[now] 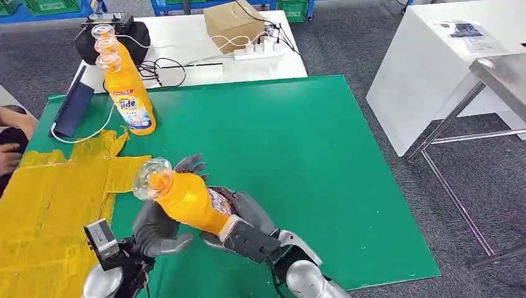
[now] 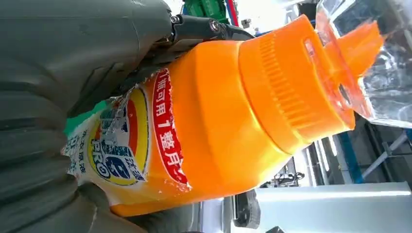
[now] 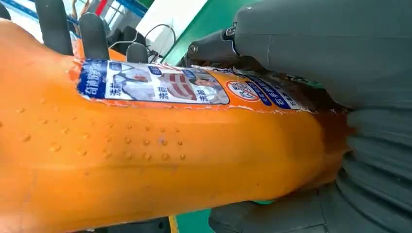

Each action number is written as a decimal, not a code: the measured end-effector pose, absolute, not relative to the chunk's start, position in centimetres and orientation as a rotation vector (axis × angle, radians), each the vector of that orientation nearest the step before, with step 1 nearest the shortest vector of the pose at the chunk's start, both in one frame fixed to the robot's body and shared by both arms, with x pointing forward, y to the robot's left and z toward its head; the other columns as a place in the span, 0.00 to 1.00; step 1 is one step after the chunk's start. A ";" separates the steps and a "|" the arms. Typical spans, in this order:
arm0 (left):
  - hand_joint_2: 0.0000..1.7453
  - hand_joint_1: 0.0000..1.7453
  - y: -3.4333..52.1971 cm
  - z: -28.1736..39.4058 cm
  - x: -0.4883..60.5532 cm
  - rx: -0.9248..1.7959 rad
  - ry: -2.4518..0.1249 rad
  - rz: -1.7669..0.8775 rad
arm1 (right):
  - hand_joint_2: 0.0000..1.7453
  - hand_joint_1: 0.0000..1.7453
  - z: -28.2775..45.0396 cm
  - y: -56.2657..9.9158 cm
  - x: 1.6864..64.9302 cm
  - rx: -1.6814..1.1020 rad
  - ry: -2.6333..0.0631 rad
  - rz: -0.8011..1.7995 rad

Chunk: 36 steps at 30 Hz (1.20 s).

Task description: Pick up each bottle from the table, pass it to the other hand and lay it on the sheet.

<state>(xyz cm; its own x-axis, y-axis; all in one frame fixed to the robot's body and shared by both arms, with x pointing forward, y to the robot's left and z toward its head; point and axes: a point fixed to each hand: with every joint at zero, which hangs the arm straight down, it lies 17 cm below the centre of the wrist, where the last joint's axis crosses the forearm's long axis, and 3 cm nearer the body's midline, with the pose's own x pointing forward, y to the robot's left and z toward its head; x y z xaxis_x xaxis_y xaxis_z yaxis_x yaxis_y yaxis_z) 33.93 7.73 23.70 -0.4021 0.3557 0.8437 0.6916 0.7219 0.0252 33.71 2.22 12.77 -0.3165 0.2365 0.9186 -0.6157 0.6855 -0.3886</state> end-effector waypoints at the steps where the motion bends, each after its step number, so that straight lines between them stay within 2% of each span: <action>1: 1.00 0.00 7.8 23.8 34.1 -0.800 -2.023 -0.466 | 1.00 1.00 12.6 2.6 33.6 0.319 -1.683 0.892; 8: 1.00 0.00 7.7 24.0 35.1 -0.795 -2.022 -0.471 | 1.00 1.00 11.4 4.5 33.3 0.374 -1.629 0.941; 9: 1.00 0.62 7.7 23.9 35.4 -0.775 -2.020 -0.480 | 1.00 1.00 11.1 4.8 33.1 0.382 -1.618 0.946; 10: 1.00 1.00 7.6 23.8 35.6 -0.757 -2.018 -0.487 | 1.00 1.00 10.8 5.1 33.0 0.387 -1.609 0.950; 17: 1.00 1.00 7.1 22.6 36.1 -0.668 -2.026 -0.592 | 1.00 1.00 10.0 5.8 33.2 0.390 -1.580 0.978; 36: 1.00 1.00 6.9 22.2 36.2 -0.673 -2.015 -0.609 | 1.00 1.00 9.2 5.6 33.0 0.384 -1.563 0.995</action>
